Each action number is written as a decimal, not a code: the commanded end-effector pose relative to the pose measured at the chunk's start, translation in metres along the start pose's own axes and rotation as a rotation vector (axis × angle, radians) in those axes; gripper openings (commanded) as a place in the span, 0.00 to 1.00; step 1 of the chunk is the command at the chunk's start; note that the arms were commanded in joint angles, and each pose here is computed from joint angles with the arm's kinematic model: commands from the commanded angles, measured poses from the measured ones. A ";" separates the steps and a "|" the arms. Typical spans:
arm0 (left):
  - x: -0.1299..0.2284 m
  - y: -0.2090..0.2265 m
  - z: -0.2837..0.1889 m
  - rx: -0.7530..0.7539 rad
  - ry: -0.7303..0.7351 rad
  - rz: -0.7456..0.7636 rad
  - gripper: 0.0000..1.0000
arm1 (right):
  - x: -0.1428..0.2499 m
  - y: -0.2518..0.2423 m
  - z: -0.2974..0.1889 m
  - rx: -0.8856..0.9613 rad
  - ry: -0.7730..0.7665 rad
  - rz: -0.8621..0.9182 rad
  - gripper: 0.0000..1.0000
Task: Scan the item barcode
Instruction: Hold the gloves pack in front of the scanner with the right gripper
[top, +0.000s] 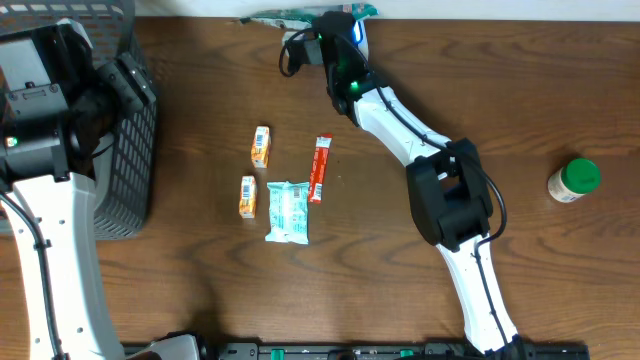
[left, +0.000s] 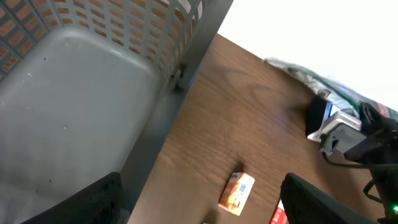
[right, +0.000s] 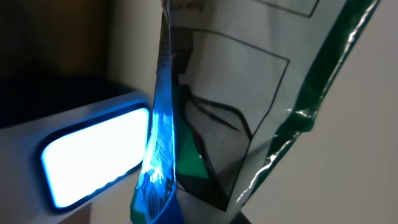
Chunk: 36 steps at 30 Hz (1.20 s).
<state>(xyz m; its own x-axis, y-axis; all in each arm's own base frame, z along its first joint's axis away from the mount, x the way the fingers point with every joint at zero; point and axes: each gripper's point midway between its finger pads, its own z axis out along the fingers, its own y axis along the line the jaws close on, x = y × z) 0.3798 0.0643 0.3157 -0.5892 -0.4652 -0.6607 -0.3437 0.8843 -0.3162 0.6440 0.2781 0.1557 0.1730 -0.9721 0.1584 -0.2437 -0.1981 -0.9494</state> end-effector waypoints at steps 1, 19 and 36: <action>-0.001 0.003 0.001 -0.011 -0.002 -0.011 0.82 | -0.008 -0.007 0.004 0.042 -0.036 0.045 0.01; -0.001 0.003 0.001 -0.011 -0.002 -0.011 0.82 | -0.025 0.050 0.003 -0.160 -0.090 0.110 0.01; 0.000 0.003 0.001 -0.011 -0.001 -0.011 0.82 | -0.025 0.049 0.003 -0.167 -0.077 0.270 0.01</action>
<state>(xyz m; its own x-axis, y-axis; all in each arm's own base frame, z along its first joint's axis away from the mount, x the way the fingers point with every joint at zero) 0.3797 0.0643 0.3157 -0.5894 -0.4653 -0.6604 -0.3438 0.8842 -0.3161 0.6290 0.2858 0.1028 0.1709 -0.9840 -0.0494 -0.4429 -0.0319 -0.8960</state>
